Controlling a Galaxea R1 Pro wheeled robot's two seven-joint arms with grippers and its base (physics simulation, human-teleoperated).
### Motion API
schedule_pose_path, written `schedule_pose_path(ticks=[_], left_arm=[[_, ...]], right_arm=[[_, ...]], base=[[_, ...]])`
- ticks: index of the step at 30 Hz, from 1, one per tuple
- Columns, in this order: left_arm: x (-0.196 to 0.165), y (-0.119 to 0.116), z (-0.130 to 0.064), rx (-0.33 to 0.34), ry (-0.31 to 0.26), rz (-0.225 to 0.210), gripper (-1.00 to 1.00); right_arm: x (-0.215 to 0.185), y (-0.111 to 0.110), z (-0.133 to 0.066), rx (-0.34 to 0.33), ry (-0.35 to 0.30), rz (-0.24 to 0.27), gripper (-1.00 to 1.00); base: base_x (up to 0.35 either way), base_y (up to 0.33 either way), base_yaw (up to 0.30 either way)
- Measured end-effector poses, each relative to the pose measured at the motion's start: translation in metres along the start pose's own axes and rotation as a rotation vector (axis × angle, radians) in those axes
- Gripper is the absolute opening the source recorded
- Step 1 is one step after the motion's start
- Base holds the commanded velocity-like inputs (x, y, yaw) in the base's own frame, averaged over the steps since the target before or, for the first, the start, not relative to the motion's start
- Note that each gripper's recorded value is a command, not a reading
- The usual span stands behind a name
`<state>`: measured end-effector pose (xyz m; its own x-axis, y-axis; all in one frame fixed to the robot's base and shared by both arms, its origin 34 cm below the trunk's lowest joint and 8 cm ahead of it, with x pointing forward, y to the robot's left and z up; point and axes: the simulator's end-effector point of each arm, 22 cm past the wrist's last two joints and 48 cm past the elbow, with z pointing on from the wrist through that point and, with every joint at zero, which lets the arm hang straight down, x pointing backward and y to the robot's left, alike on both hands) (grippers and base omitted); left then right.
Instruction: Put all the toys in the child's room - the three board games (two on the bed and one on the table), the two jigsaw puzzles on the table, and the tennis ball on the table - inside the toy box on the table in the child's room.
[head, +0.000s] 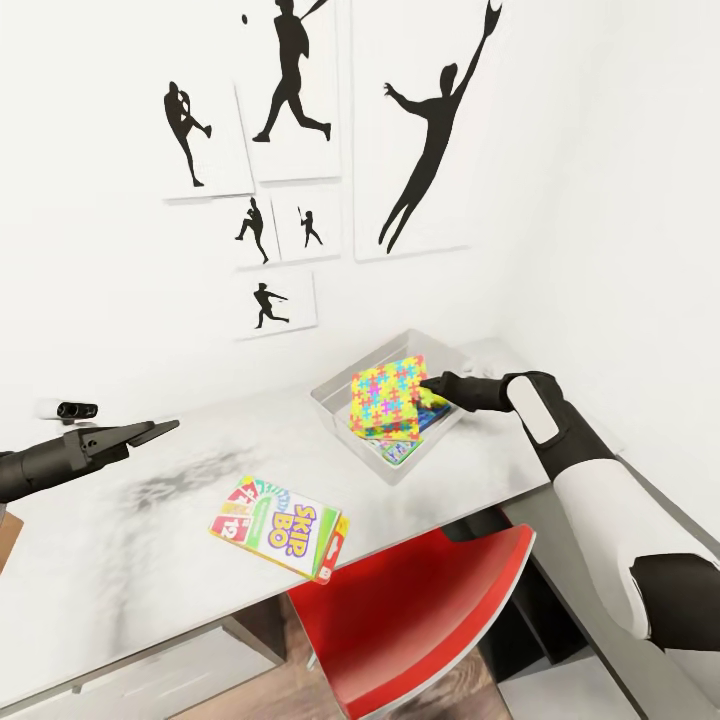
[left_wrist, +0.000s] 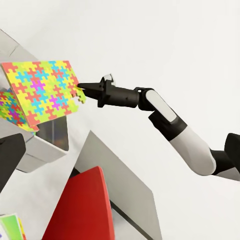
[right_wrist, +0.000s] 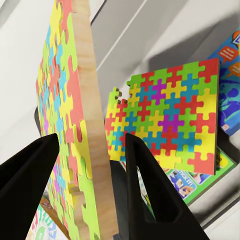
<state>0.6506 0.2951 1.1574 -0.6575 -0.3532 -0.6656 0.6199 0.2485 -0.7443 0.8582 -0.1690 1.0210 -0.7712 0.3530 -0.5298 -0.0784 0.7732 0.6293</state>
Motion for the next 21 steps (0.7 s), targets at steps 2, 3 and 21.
schedule_pose_path(ticks=[2,3,21], left_arm=[[0.0,0.0,0.0,0.0,0.0,0.0,1.0],[0.0,0.0,0.0,0.0,0.0,0.0,1.0],[0.0002,0.0003,0.0,-0.001,0.001,0.001,1.0]], right_arm=[[-0.0002,-0.0004,-0.0002,0.001,0.0,0.0,-1.0],[-0.0002,-0.0004,-0.0002,0.001,0.0,0.0,-1.0],[-0.0004,-0.0011,-0.0005,0.003,-0.001,0.0,1.0]], base=[[0.0,0.0,0.0],[0.0,0.0,0.0],[0.0,0.0,0.0]])
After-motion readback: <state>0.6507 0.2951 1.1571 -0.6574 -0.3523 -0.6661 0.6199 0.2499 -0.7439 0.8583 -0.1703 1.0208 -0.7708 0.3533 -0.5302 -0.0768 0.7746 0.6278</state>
